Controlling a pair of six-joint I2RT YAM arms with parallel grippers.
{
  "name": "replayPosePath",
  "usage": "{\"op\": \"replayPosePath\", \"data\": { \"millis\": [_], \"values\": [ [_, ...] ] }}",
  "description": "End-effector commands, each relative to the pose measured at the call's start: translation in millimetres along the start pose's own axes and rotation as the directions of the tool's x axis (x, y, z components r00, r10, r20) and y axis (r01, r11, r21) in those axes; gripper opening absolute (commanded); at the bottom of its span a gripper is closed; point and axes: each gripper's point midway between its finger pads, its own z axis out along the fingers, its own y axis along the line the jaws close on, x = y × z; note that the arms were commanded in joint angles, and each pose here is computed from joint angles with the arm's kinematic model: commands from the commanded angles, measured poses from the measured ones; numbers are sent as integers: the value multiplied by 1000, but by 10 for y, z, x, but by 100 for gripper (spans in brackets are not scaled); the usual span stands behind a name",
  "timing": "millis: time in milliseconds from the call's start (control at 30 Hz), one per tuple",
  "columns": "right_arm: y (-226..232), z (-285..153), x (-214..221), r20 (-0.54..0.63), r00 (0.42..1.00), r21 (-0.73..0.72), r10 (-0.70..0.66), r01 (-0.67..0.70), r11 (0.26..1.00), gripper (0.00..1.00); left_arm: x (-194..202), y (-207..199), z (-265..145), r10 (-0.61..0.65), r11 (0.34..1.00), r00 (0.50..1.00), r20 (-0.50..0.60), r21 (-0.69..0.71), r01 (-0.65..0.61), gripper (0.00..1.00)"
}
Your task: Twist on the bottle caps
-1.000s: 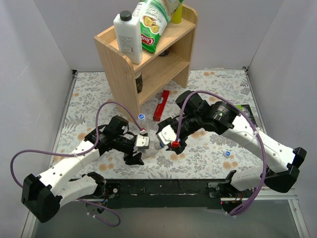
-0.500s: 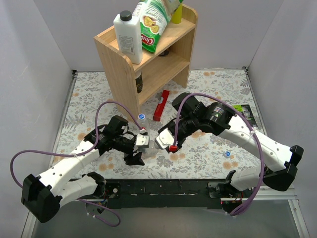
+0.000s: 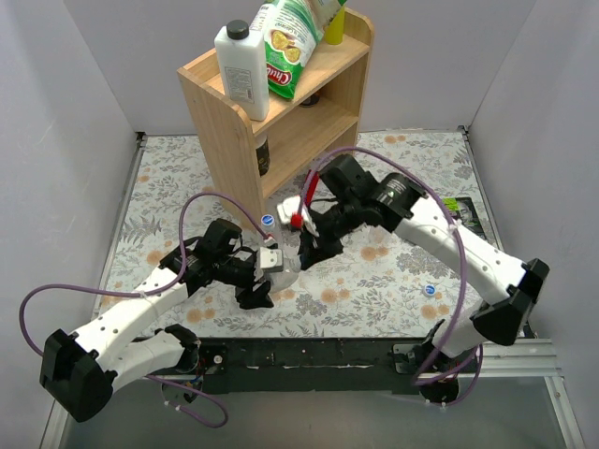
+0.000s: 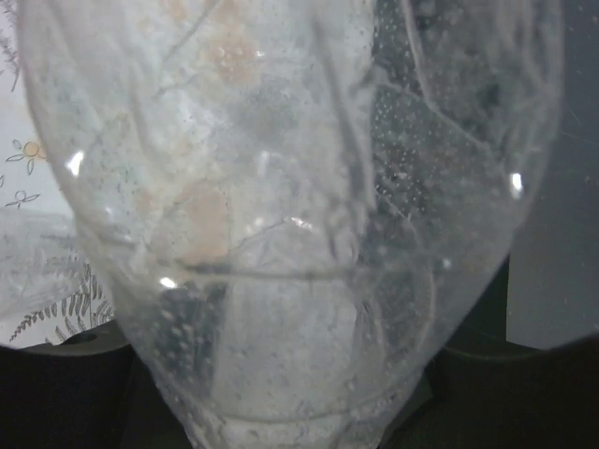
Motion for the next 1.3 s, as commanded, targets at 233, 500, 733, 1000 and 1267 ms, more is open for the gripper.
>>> {"op": "replayPosePath", "data": {
  "millis": [233, 500, 733, 1000, 1267],
  "values": [
    [-562, -227, -390, 256, 826, -78, 503, -501, 862, 54, -470, 166, -54, -87, 990, 980, 176, -97, 106, 0],
    [-213, -652, -569, 536, 834, 20, 133, -170, 985, 81, -507, -50, -202, 5, 995, 967, 256, -100, 22, 0],
    [-188, -596, -627, 620, 774, -22, 128, -146, 989, 82, -623, -182, -236, -48, 999, 966, 253, -9, 52, 0],
    [-236, -532, -662, 657, 731, -80, 183, -174, 982, 79, -734, -125, -228, -30, 1000, 968, 250, 7, 29, 0],
    [-248, -489, -707, 661, 717, -124, 220, -185, 975, 67, -806, -58, -194, -21, 1000, 966, 259, 13, 19, 0]
  ]
}}
